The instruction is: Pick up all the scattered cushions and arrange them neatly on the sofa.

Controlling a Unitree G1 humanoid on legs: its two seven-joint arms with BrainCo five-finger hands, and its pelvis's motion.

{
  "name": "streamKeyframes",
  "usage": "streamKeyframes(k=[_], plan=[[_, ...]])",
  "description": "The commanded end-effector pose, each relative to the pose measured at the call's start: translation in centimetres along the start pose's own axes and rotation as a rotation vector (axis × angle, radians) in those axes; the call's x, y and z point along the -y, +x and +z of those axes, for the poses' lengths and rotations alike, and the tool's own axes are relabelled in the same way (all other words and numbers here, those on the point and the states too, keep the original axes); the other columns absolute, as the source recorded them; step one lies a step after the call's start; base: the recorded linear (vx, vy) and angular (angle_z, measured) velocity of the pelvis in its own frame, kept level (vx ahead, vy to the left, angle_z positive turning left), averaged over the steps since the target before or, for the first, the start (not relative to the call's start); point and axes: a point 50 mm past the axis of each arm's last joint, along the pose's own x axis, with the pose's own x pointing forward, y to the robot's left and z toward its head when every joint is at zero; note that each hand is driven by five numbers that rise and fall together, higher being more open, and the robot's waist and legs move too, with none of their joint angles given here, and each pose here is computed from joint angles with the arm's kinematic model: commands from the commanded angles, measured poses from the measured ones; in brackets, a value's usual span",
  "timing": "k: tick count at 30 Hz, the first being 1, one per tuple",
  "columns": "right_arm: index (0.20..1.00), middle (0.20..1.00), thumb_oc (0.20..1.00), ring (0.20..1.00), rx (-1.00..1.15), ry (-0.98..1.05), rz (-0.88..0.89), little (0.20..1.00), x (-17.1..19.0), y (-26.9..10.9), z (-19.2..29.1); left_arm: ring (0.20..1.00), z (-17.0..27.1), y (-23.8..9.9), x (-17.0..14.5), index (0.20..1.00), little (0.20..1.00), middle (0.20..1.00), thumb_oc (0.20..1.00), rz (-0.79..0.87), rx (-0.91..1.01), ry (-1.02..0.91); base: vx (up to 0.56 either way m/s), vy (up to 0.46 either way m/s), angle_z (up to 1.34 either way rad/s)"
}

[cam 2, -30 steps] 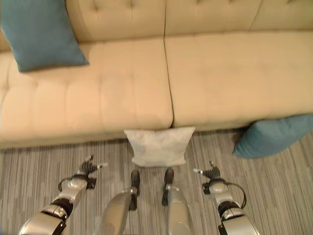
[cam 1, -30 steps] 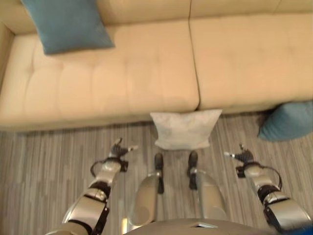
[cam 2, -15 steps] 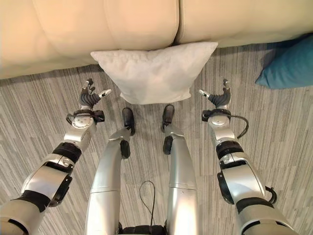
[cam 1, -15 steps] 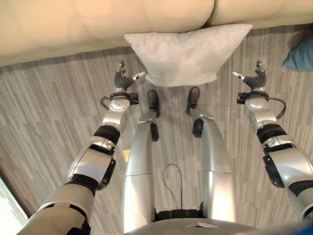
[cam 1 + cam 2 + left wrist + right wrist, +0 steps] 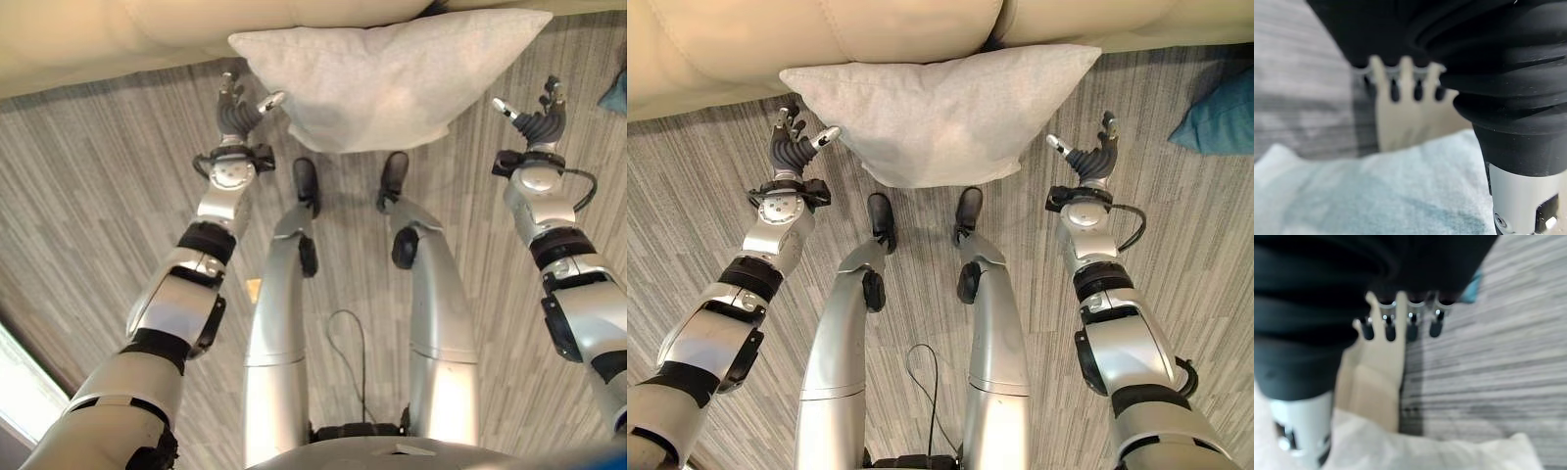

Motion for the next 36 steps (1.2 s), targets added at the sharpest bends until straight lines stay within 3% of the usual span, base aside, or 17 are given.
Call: streamKeyframes(k=[1, 7, 17, 24, 26, 27, 28, 29, 30, 36], plan=[[1.0, 1.0, 1.0, 1.0, -0.026, -0.025, 0.038, 1.0, 0.2, -1.4, -2.3, 1.0, -3.5, -1.8, -1.5, 1.0, 1.0, 1.0, 1.0, 0.024, -0.073, 0.007, 0.04, -0.047, 0.0], [1.0, 1.0, 1.0, 1.0, 0.08, -0.038, 0.116, 1.0, -2.2, -0.6, 1.1, 1.0, -1.5, -1.0, 0.3, 1.0, 1.0, 1.0, 1.0, -0.023, -0.021, -0.005, 0.03, -0.029, 0.0], [1.0, 1.0, 1.0, 1.0, 0.201, -0.003, 0.319, 1.0, -9.5, -2.1, 5.6, 1.0, 1.8, -0.4, 5.3, 1.0, 1.0, 1.0, 1.0, -0.122, 0.041, -0.155, 0.01, -0.01, 0.0], [1.0, 1.0, 1.0, 1.0, 0.159, 0.168, 0.416, 1.0, -13.7, -4.5, 6.4, 1.0, 2.1, -1.0, 8.2, 1.0, 1.0, 1.0, 1.0, -0.147, 0.001, -0.3, 0.0, 0.0, 0.0], [0.388, 0.388, 0.388, 0.388, 0.135, 0.223, 0.446, 0.388, -14.7, -5.3, 6.2, 1.0, 1.7, -1.3, 8.7, 1.0, 1.0, 1.0, 1.0, -0.151, -0.019, -0.325, 0.0, 0.0, 0.0], [0.2, 0.2, 0.2, 0.2, 0.134, 0.224, 0.446, 0.2, -14.7, -5.3, 6.2, 0.796, 1.7, -1.3, 8.7, 0.796, 0.796, 0.796, 0.796, -0.15, -0.02, -0.325, 0.0, 0.0, 0.0], [0.2, 0.2, 0.2, 0.2, 0.127, 0.247, 0.46, 0.2, -14.9, -5.6, 6.1, 0.363, 1.5, -1.5, 8.6, 0.363, 0.363, 0.363, 0.363, -0.153, -0.023, -0.333, 0.0, 0.0, 0.0], [0.2, 0.2, 0.2, 0.2, 0.126, 0.247, 0.46, 0.2, -14.9, -5.6, 6.1, 0.363, 1.5, -1.5, 8.6, 0.363, 0.363, 0.363, 0.363, -0.153, -0.024, -0.332, 0.0, 0.0, 0.0], [0.2, 0.2, 0.2, 0.2, 0.135, 0.258, 0.468, 0.2, -15.0, -5.9, 6.1, 0.2, 1.5, -1.6, 8.4, 0.2, 0.2, 0.2, 0.2, -0.15, -0.018, -0.352, 0.0, 0.0, 0.0], [0.2, 0.2, 0.2, 0.2, 0.157, 0.287, 0.46, 0.2, -14.6, -5.9, 6.4, 0.2, 1.5, -2.0, 8.1, 0.2, 0.2, 0.2, 0.2, -0.147, -0.002, -0.385, -0.01, -0.005, 0.01]])
